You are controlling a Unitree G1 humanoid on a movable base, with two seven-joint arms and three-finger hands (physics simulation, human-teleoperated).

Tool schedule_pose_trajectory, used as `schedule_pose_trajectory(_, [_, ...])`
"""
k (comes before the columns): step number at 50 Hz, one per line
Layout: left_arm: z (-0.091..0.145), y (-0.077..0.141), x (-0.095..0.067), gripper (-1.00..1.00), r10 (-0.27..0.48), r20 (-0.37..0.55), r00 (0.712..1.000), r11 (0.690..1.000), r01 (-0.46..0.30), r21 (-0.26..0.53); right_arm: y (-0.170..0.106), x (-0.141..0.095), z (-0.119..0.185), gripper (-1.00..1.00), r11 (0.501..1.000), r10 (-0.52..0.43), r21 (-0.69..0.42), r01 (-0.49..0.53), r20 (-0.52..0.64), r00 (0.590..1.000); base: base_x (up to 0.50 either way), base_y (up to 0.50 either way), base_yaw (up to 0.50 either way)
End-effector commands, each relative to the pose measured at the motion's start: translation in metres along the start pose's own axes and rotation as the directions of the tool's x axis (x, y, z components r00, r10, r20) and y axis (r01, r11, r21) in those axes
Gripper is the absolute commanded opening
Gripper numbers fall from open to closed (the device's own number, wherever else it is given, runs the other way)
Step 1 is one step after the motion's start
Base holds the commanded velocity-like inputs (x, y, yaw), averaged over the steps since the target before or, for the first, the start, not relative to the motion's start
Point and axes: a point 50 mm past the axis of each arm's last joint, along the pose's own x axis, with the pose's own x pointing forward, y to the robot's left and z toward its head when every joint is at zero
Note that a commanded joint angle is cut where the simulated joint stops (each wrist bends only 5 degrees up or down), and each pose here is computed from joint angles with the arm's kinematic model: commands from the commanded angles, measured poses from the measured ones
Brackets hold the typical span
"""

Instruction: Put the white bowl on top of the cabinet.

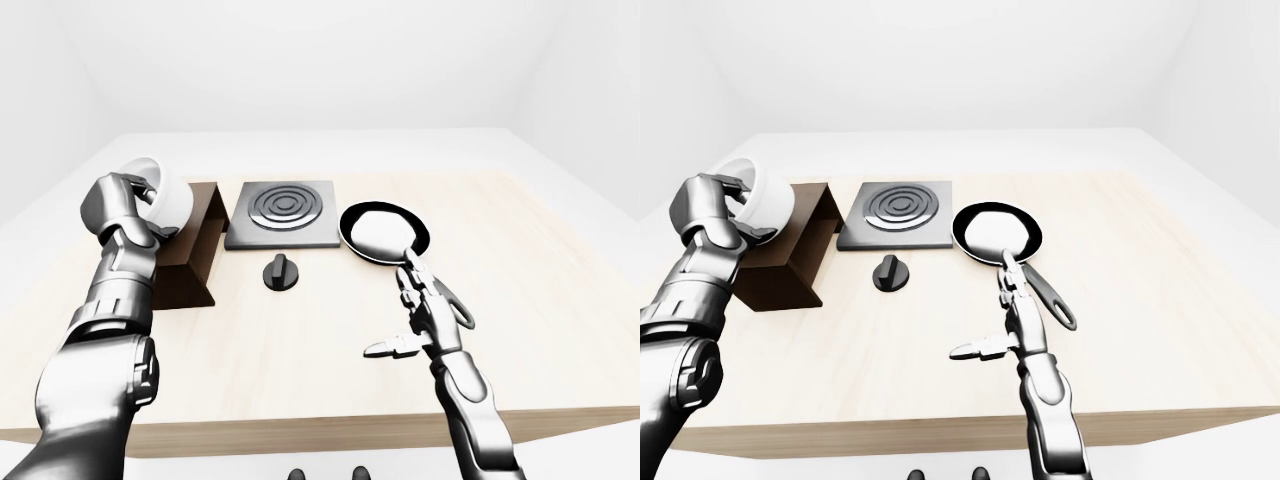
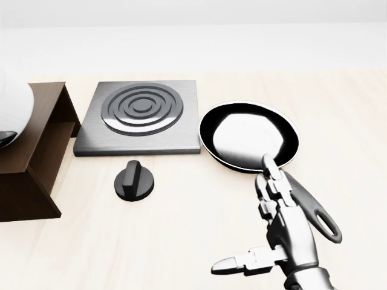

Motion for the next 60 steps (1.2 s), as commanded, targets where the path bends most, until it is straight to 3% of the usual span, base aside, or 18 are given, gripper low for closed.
schedule_pose_trajectory(1, [-0.0029,0.0062,0.0019,-1.0,0.048,0.004,0.999,0.998,-0.048,0.037,0.0006,0.0001,-0.0005,1.0,1.0,0.003,-0.002,-0.003,-0.002,1.0,0.0,0.0,0.0])
schedule_pose_trajectory(23, [-0.0079,0.0029,0.0007,-1.0,0.046,-0.023,0.999,0.998,-0.045,0.045,0.0015,0.0003,-0.0009,1.0,1.0,0.006,-0.006,-0.006,-0.002,1.0,0.0,0.0,0.0])
schedule_pose_trajectory(24, [-0.0057,0.0037,0.001,1.0,0.048,-0.011,0.999,0.998,-0.047,0.048,0.0025,0.0004,-0.0012,1.0,1.0,0.008,-0.006,-0.008,-0.002,1.0,0.0,0.0,0.0])
schedule_pose_trajectory(60, [-0.0019,0.0018,0.0001,1.0,0.045,0.005,0.999,0.998,-0.045,0.047,0.0036,-0.0019,-0.0009,1.0,1.0,0.015,-0.009,-0.015,0.0,1.0,0.0,0.0,0.0])
